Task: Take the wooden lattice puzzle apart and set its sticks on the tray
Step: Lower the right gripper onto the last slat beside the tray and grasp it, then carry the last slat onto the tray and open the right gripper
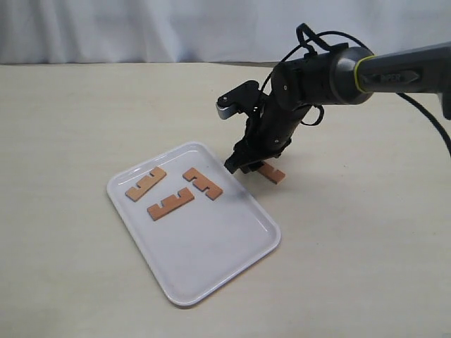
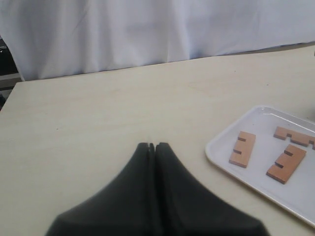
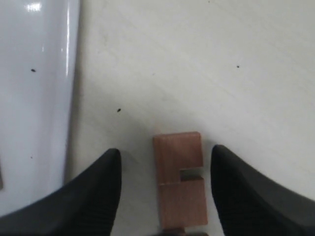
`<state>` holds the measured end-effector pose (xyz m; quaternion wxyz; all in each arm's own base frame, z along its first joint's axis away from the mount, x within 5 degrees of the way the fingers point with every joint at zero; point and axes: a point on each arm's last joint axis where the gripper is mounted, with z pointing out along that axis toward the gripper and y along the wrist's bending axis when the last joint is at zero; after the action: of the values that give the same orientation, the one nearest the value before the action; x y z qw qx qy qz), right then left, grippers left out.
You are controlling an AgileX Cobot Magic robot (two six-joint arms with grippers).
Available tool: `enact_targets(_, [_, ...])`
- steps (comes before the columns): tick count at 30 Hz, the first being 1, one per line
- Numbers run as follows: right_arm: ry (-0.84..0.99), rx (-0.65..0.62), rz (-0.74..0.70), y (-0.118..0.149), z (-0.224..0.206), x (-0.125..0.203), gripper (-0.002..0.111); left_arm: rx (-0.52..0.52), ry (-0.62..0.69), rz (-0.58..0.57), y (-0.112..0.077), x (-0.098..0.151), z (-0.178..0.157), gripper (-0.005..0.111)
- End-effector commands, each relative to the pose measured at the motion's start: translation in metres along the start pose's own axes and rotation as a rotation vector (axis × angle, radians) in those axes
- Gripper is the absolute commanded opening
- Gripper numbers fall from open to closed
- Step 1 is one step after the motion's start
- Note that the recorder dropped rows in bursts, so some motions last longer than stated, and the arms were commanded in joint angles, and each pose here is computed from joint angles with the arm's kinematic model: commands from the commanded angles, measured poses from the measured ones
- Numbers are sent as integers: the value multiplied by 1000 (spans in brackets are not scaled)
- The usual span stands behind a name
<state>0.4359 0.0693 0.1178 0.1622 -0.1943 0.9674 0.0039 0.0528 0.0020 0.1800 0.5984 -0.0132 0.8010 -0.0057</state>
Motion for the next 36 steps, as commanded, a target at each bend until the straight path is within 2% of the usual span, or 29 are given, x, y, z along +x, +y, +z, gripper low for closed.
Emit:
enact_targets(1, [-28, 5, 12, -3, -2, -3, 54, 11, -17, 3, -1, -1, 0, 0])
enact_targets(14, [-21, 9, 18, -9, 10, 1, 52, 11, -17, 3, -1, -1, 0, 0])
enact_targets(16, [-15, 8, 20, -9, 11, 2, 42, 11, -17, 3, -1, -1, 0, 0])
enact_targets(20, [-12, 12, 18, -12, 11, 3, 4, 11, -17, 3, -1, -1, 0, 0])
enact_targets(25, [-20, 12, 1, -10, 4, 1, 4, 11, -17, 3, -1, -1, 0, 0])
enact_targets(29, [-65, 14, -17, -2, -25, -9, 4, 11, -17, 3, -1, -1, 0, 0])
enact_targets(32, [-101, 5, -50, 13, -54, -17, 4, 11, -17, 3, -1, -1, 0, 0])
enact_targets(36, [-132, -47, -99, 51, -72, -24, 4, 11, -17, 3, -1, -1, 0, 0])
